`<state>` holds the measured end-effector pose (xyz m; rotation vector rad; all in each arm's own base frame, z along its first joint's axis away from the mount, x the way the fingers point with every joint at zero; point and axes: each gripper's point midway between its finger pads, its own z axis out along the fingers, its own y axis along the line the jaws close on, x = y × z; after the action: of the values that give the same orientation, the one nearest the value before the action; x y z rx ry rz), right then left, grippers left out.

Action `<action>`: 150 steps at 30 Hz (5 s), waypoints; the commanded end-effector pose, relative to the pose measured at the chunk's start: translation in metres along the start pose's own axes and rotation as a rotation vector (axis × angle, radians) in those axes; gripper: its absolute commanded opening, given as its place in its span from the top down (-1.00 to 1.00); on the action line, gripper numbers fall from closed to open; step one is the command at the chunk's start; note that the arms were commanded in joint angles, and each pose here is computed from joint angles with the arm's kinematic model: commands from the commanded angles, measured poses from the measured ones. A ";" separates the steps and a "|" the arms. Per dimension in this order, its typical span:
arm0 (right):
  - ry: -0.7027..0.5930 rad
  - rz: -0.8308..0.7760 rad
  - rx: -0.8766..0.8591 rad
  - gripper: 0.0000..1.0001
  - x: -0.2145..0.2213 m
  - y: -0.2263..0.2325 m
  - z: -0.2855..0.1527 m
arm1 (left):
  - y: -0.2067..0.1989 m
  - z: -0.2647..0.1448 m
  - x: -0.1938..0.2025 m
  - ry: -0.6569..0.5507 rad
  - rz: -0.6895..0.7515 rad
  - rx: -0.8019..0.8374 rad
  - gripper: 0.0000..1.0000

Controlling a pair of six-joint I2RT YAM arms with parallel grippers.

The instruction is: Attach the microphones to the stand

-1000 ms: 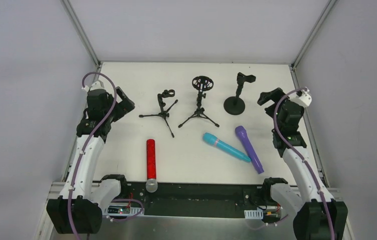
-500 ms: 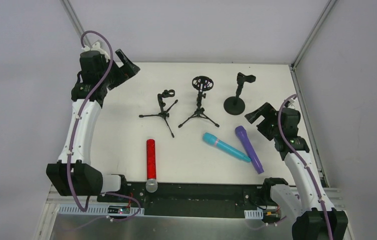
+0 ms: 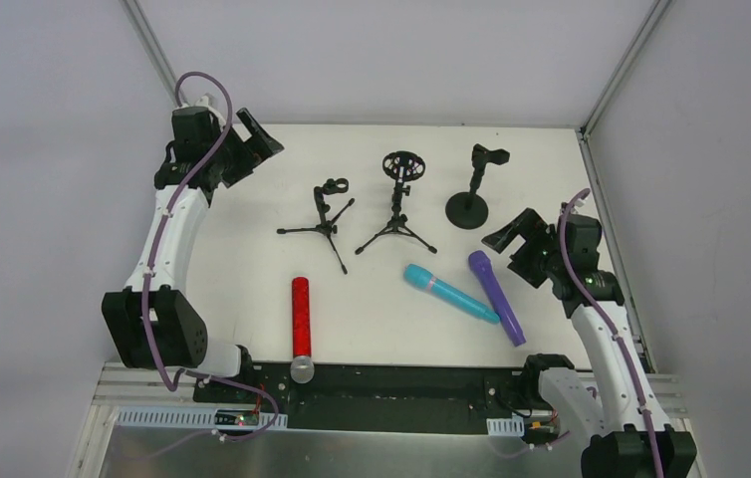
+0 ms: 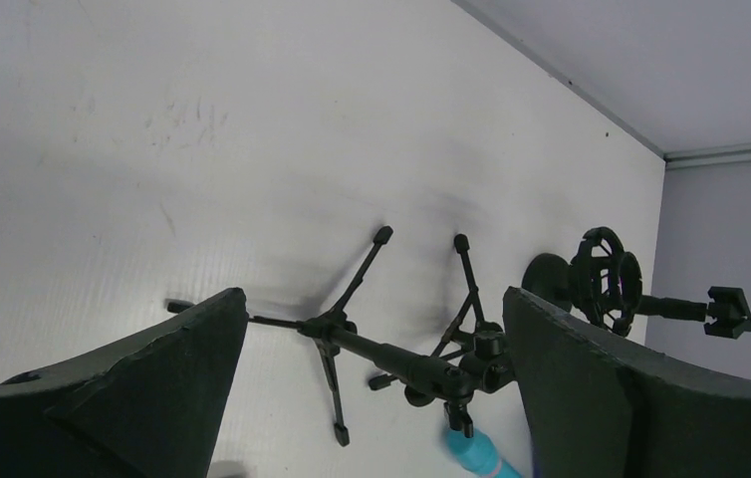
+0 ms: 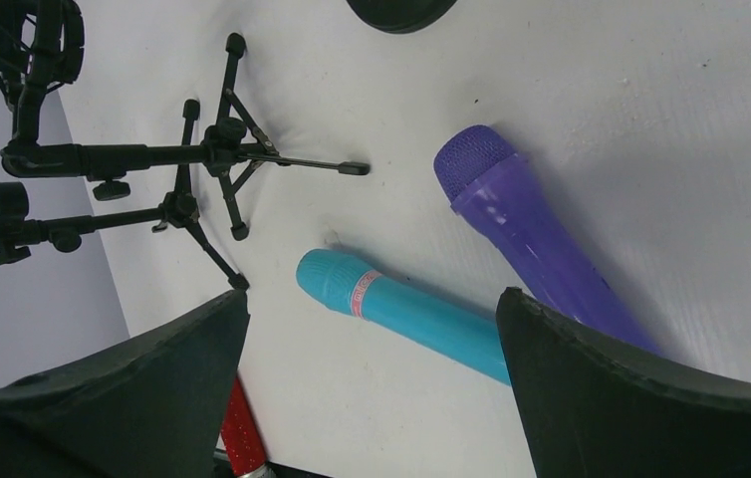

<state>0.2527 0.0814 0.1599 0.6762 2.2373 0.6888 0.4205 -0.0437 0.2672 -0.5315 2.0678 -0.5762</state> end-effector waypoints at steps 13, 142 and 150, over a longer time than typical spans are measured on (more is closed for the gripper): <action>0.100 -0.055 -0.024 -0.98 0.022 0.007 -0.036 | -0.011 -0.007 -0.006 -0.003 0.029 0.145 -0.99; 0.391 -0.494 0.048 -0.98 0.097 0.062 0.048 | -0.078 -0.011 0.105 -0.024 1.156 0.457 -0.97; 0.478 -0.600 0.183 -0.98 0.126 0.026 0.059 | -0.079 -0.025 0.068 -0.219 1.072 0.375 -0.98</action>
<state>0.2290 0.2077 0.0961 -0.0603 2.7266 0.4953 0.3688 -0.1536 0.2462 0.8361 1.7718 -0.2603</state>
